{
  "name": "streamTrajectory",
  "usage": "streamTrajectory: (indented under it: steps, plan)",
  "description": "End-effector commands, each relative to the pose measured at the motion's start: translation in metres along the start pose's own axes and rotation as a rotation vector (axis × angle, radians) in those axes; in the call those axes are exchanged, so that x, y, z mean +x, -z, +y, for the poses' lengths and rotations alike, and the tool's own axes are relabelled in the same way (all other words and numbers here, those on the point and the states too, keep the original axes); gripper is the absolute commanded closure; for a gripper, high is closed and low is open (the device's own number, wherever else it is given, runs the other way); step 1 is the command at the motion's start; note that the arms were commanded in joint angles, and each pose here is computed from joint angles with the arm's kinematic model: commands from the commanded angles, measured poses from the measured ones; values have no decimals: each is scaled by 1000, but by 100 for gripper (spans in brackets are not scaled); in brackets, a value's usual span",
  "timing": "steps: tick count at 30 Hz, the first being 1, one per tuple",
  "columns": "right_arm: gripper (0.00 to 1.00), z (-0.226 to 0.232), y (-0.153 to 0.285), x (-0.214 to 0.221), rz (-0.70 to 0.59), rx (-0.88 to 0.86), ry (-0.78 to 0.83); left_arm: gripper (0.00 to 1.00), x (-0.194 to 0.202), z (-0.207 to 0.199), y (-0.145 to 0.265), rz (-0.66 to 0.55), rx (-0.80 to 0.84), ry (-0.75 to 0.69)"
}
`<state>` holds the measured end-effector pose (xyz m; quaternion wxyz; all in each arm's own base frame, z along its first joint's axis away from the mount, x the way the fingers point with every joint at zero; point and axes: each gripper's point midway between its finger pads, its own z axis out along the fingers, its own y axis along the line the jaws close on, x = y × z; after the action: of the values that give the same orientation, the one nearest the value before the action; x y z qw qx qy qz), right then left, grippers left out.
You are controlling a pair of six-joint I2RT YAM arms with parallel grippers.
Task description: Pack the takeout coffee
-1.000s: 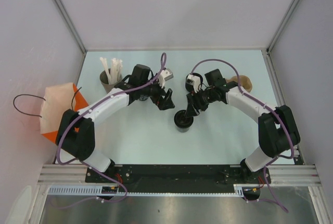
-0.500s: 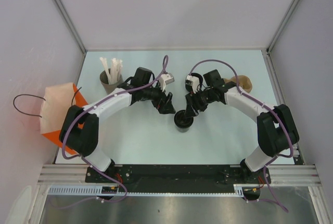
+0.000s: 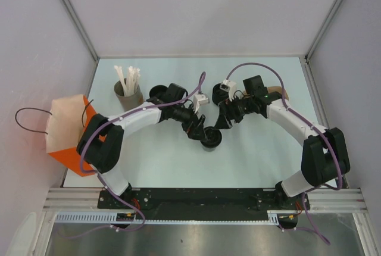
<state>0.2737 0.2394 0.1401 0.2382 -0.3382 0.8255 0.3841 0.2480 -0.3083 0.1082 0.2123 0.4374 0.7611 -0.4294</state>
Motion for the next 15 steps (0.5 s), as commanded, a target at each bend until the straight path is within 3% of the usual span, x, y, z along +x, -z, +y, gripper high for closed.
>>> streamTrajectory:
  steps: [1, 15]
  plan:
    - [14, 11, 26, -27, -91, -15, 53, 0, -16, -3, -6, -7, 10, -34]
    - [14, 9, 34, -27, -101, -20, 39, 0, -26, 2, -4, -36, -20, -25]
